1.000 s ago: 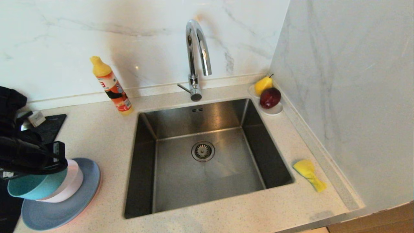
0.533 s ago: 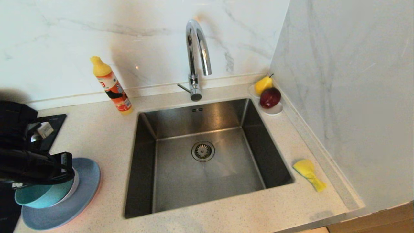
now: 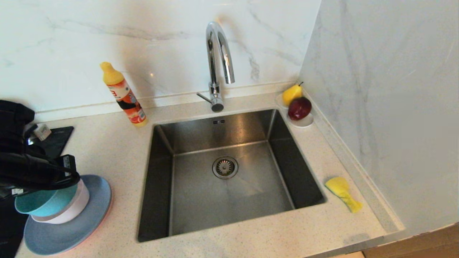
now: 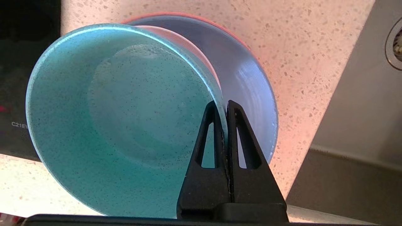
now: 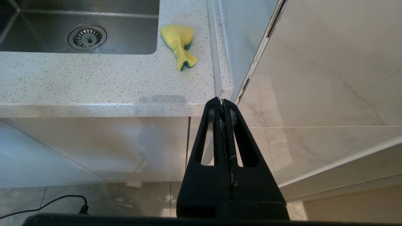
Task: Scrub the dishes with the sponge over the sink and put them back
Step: Place the bowl on the bowl
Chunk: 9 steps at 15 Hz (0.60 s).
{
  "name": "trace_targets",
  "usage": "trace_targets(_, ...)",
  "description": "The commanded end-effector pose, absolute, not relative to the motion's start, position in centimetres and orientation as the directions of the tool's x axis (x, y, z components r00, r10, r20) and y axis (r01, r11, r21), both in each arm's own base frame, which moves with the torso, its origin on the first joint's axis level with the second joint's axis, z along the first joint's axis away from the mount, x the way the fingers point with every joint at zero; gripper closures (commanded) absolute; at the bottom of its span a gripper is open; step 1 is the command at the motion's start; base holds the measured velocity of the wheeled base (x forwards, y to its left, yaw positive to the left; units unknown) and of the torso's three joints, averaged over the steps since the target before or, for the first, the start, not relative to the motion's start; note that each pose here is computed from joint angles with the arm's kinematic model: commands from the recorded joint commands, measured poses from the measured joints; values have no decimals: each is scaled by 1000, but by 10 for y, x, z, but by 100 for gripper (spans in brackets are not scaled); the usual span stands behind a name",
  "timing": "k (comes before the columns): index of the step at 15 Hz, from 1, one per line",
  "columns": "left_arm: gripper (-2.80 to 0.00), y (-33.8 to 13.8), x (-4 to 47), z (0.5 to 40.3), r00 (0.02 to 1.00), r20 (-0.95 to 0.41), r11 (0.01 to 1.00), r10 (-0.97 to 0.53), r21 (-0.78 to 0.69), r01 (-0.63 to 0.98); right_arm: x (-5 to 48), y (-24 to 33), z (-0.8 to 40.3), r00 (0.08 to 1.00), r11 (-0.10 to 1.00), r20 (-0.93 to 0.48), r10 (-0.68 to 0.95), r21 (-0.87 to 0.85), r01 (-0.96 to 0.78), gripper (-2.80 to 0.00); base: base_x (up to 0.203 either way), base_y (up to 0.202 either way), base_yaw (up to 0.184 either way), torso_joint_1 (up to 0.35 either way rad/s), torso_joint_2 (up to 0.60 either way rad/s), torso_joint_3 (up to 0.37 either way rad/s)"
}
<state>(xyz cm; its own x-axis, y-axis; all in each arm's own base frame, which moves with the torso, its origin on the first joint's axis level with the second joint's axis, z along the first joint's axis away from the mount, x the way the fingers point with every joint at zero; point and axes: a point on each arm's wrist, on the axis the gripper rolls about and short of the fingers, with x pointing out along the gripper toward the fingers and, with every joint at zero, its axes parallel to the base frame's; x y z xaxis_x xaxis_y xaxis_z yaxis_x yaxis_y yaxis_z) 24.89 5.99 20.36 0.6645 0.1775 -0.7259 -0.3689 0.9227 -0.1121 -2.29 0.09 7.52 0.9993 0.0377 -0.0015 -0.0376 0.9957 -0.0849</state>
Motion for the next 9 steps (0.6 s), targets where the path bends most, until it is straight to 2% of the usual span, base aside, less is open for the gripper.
trace_targets(1, 0, 61, 251, 198, 649, -740, 922, 177, -106, -372, -23, 1, 75, 999, 996, -2, 38, -86, -38, 0, 0, 0, 0, 0, 0, 0)
trace_targets(5, 0, 65, 255, 188, 618, -766, 917, 178, -99, -386, -23, 1, 75, 999, 996, -2, 38, -86, -38, 0, 0, 0, 0, 0, 0, 0)
trace_targets(9, 0, 66, 260, 187, 630, -755, 917, 182, -100, -385, -23, 1, 75, 999, 996, -2, 38, -86, -38, 0, 0, 0, 0, 0, 0, 0)
